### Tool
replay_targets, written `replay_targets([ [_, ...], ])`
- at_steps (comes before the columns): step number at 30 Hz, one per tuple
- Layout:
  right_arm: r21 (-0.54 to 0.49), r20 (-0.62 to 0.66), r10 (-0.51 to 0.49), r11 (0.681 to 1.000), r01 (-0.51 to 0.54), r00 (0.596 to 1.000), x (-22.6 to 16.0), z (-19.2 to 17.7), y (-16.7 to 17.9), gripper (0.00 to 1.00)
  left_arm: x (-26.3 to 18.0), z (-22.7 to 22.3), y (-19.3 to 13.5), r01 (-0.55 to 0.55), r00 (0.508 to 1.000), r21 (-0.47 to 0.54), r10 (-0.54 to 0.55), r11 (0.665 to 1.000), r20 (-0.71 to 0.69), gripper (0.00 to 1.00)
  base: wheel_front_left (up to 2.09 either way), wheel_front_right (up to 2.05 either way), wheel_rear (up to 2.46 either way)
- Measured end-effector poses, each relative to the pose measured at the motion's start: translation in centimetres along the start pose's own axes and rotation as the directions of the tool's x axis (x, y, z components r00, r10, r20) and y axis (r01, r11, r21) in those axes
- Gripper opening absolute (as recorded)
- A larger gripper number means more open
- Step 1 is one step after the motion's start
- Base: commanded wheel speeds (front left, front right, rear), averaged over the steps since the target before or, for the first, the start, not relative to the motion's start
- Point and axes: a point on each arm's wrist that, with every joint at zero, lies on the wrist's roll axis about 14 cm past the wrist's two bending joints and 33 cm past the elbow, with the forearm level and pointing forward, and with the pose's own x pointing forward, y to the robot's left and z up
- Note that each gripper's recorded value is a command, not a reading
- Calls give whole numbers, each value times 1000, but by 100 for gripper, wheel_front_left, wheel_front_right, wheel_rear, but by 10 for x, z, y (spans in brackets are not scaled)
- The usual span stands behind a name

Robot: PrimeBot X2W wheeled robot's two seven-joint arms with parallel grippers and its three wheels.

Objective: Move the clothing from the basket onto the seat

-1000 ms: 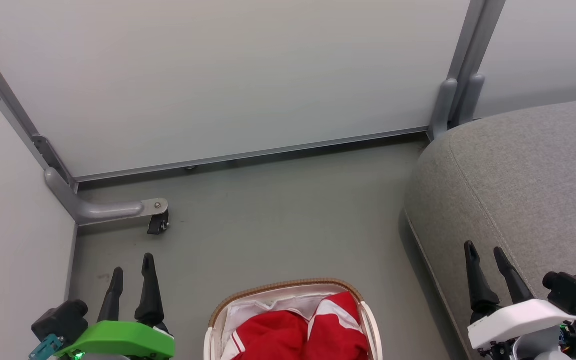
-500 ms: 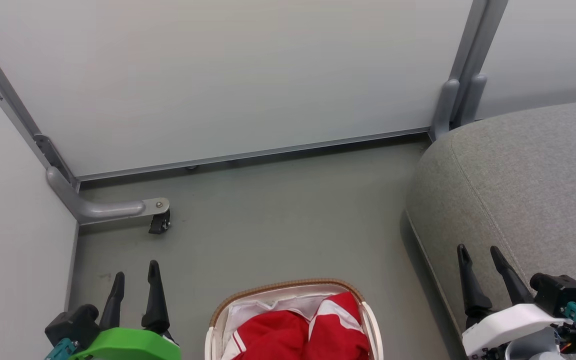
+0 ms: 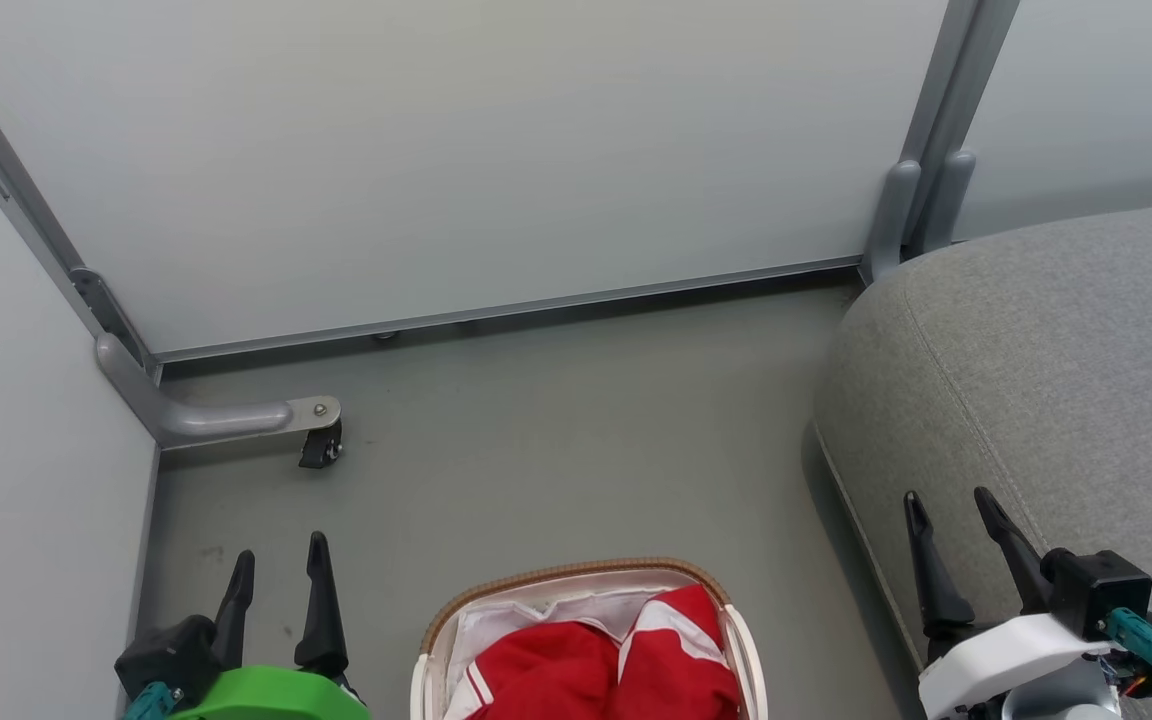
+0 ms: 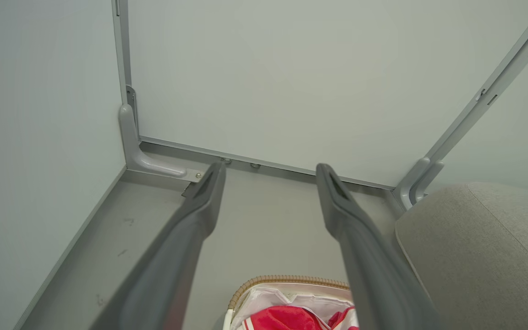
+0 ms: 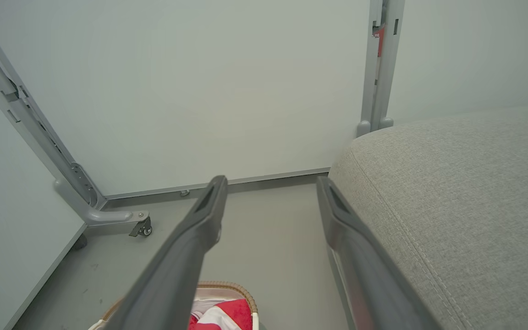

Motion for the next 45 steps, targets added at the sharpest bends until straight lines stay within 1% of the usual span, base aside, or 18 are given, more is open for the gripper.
replay_targets([
  [15,-113,5,30,993,-30,1000,-1,-1,5,100,-3,-8,-4,24,1000,87,-23,996,-12,100,0,0,0],
  [29,-205,4,57,977,-55,998,-4,-3,9,100,-5,-12,-7,46,999,169,-44,984,-15,100,0,0,0],
  [45,-200,-1,60,978,-59,998,-3,-4,10,100,-5,-16,-6,44,999,169,-40,985,-29,100,0,0,0],
])
